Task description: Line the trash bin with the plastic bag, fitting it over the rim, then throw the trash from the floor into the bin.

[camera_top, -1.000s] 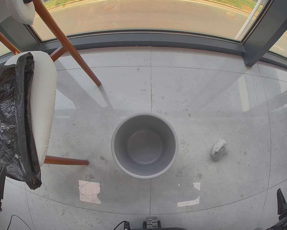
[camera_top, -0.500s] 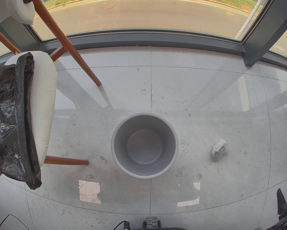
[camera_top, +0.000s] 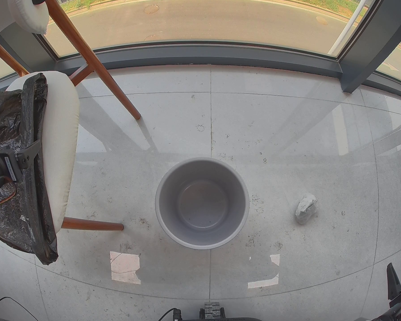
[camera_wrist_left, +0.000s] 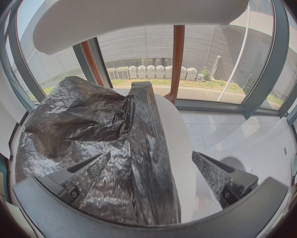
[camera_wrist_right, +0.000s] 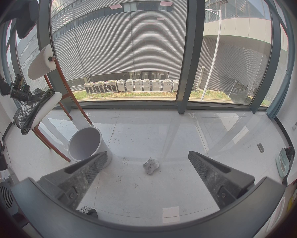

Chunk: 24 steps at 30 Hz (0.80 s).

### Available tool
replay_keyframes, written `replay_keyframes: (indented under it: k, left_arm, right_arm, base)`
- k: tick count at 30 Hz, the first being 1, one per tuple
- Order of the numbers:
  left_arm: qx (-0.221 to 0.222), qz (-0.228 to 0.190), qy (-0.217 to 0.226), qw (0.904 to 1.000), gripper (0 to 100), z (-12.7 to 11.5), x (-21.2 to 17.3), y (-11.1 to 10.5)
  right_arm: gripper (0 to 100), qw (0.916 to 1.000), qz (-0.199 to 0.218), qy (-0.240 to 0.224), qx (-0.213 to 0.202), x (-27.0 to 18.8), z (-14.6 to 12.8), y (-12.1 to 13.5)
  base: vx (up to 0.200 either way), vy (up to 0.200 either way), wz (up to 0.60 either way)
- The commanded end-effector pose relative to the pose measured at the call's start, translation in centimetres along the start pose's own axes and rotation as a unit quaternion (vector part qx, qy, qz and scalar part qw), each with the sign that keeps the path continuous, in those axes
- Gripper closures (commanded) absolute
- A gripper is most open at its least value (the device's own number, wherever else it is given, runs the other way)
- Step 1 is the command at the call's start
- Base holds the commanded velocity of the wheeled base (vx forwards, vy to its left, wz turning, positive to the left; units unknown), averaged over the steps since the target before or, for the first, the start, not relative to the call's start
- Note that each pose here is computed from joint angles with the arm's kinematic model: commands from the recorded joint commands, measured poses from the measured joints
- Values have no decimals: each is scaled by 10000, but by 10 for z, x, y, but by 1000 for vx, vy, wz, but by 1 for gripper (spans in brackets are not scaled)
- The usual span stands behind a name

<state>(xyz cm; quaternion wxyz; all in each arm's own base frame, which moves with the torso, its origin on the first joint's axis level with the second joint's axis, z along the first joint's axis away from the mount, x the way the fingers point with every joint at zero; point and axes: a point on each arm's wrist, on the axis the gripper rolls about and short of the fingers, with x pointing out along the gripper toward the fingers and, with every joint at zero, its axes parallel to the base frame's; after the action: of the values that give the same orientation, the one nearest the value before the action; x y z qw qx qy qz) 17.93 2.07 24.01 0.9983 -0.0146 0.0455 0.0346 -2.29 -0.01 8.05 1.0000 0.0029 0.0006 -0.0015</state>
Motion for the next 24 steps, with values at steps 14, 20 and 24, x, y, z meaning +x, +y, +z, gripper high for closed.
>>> replay_keyframes:
  k: [14,20,24]
  left_arm:
    - [21,-88,536,9985,100,-20,39,3]
    - [38,-111,620,9980,100,-25,35,3]
    - [276,-635,705,9951,100,-35,24,0]
  right_arm:
    - [0,10000,-1,32,2,0,-4,0]
    - [0,10000,-1,32,2,0,-4,0]
    - [0,10000,-1,32,2,0,-4,0]
  base:
    - [0,0,0]
    - [0,0,0]
    - [0,0,0]
